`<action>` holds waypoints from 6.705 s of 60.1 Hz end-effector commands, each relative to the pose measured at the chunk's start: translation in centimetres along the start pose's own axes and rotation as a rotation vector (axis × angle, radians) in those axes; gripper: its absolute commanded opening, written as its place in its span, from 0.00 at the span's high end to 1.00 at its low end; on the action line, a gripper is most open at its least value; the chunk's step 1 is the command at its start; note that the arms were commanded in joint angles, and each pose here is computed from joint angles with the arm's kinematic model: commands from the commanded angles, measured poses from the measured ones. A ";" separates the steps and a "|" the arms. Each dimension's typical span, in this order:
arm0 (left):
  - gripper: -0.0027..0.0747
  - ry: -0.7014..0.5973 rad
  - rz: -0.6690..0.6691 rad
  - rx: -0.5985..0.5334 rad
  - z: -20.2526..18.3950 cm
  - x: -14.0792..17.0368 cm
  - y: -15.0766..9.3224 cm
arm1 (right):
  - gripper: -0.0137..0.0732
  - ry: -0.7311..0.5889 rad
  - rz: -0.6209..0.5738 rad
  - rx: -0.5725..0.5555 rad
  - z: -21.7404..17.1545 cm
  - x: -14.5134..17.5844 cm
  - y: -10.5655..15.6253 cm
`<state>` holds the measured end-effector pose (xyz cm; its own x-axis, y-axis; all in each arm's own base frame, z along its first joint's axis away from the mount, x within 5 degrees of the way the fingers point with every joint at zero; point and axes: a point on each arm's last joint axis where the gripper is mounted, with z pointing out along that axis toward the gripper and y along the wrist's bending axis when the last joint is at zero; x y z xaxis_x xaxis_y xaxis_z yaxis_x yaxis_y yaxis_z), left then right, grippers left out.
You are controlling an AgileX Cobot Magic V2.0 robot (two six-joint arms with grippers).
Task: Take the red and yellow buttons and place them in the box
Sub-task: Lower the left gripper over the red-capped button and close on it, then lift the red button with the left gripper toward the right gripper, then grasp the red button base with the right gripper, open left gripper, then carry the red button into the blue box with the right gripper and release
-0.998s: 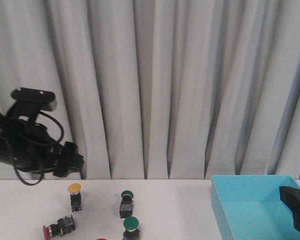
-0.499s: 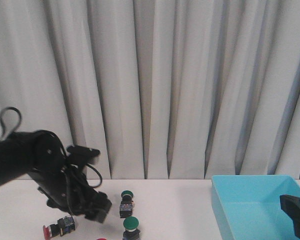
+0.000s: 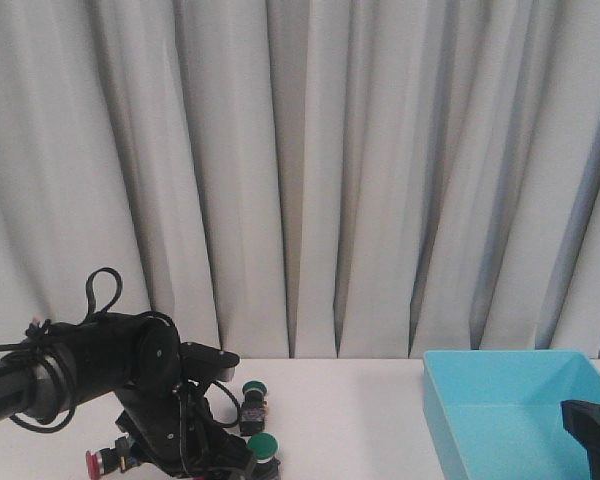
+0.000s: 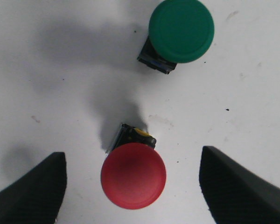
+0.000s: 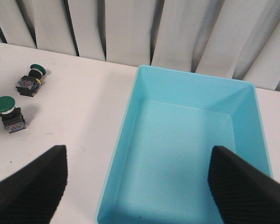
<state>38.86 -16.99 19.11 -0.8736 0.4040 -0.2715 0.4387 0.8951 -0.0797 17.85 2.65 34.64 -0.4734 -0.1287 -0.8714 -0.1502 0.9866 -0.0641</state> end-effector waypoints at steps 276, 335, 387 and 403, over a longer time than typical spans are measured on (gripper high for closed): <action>0.62 -0.603 0.129 0.822 -23.6 -1.7 -11.2 | 0.85 -0.495 -0.747 -0.271 4.5 -3.6 10.3; 0.28 -0.683 0.335 0.139 -22.2 -2.6 -3.8 | 0.85 -0.487 -0.198 -0.090 5.5 -5.1 4.1; 0.48 -0.502 0.188 -0.155 -21.4 -1.7 -0.8 | 0.84 0.265 0.049 0.055 21.8 5.9 -4.5; 0.48 -0.473 0.188 -0.151 -21.2 -1.4 -0.8 | 0.76 0.403 0.112 -0.026 24.7 5.4 -4.3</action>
<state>36.28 -14.73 36.89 -0.6330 0.5002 -0.5909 0.5360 0.8339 0.1317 35.96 0.30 15.91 -0.8217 -0.0677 -0.5659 -0.1020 0.9944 0.0292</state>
